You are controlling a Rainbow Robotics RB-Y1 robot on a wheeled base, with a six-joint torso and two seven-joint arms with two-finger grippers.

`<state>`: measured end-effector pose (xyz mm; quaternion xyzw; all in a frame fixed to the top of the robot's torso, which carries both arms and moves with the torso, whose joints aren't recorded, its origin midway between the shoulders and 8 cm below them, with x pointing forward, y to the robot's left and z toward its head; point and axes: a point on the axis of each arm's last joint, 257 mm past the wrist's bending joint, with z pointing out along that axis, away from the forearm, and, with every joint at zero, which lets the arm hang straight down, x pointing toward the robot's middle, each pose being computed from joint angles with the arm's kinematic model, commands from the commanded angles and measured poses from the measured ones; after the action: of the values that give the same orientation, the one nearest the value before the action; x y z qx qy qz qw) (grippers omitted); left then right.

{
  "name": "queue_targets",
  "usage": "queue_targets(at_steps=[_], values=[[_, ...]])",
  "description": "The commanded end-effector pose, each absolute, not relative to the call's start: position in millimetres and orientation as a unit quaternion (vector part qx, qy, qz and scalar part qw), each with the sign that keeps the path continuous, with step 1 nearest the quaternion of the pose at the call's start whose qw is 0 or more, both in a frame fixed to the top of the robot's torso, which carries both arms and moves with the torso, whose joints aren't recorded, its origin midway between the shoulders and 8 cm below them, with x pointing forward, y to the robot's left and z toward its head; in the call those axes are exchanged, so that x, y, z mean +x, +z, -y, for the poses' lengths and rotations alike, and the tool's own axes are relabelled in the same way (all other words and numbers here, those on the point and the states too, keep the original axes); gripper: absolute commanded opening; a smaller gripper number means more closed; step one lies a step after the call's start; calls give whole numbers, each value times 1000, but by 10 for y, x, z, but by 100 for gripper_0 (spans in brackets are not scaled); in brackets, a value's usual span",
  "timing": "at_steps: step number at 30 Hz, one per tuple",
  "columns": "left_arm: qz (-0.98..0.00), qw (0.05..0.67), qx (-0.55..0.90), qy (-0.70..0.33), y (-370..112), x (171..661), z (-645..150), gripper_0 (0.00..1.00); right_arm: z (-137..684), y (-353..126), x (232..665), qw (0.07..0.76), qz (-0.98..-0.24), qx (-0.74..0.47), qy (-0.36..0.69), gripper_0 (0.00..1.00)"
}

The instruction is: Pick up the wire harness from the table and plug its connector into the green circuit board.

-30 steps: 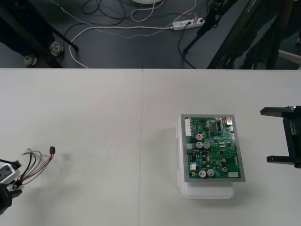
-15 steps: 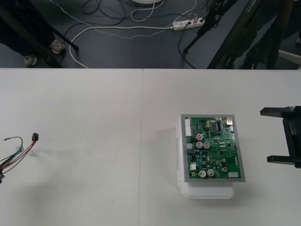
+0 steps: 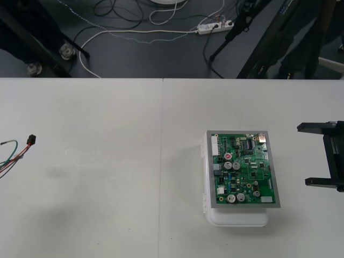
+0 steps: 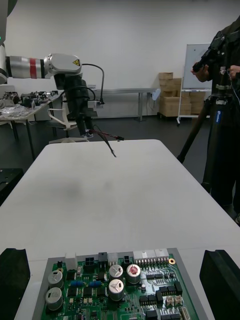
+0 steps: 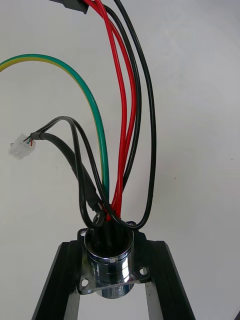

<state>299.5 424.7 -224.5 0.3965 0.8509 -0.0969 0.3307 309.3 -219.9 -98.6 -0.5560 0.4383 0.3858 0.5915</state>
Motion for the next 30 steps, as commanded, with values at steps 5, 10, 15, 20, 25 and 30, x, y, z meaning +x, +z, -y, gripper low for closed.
queue_targets(at_steps=[5,10,15,20,25,30], values=[[-789,373,476,-113,-1575,3164,-3955,0,2231,-849,3036,578,-434,-576,382,100],[-759,406,491,-137,-1343,3302,-3694,0,2223,-847,3026,578,-432,-578,382,100],[-725,432,512,-161,-1105,3431,-3395,0,2223,-847,3026,578,-432,-578,382,100],[-693,457,525,-187,-854,3498,-3139,0,2223,-847,3026,578,-432,-578,382,100],[-669,462,540,-217,-729,3486,-2907,0,2223,-847,3026,577,-434,-576,384,100],[-641,464,558,-249,-604,3457,-2646,0,2223,-847,3026,576,-434,-576,384,100]])
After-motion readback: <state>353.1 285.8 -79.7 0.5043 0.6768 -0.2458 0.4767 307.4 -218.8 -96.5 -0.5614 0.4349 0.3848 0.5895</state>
